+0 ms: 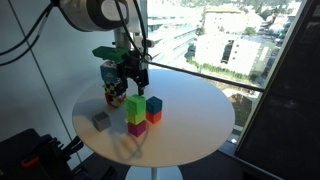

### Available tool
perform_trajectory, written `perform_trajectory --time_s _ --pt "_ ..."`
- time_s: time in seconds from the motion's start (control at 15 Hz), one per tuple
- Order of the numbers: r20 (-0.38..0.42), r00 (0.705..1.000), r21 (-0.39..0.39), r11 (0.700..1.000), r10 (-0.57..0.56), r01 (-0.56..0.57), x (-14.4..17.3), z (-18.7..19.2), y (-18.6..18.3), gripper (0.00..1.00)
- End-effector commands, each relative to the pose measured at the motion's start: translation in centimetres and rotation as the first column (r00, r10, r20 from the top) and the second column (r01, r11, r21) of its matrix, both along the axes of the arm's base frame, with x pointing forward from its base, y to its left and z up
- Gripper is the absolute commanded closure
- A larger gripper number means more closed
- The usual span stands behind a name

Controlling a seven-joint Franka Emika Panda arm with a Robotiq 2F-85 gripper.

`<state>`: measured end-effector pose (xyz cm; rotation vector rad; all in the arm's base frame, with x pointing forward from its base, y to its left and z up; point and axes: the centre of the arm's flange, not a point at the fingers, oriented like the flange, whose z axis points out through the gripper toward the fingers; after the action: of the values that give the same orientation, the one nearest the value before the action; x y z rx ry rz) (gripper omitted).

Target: Put the grey block on the table, then use the green block to knock off the yellow block from the pink block, then put the green block on the yellow block

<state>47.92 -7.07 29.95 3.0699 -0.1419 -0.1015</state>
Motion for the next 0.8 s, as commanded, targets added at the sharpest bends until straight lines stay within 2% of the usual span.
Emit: perform_trajectory --time_s 0.0,0.73 --pt "-0.010 1.000 0.008 1.000 0.012 -0.012 -0.3 1.4 -0.8 0.00" --pt "-0.032 0.999 0.018 1.000 -0.017 0.017 -1.3 -0.3 -3.3 0.00"
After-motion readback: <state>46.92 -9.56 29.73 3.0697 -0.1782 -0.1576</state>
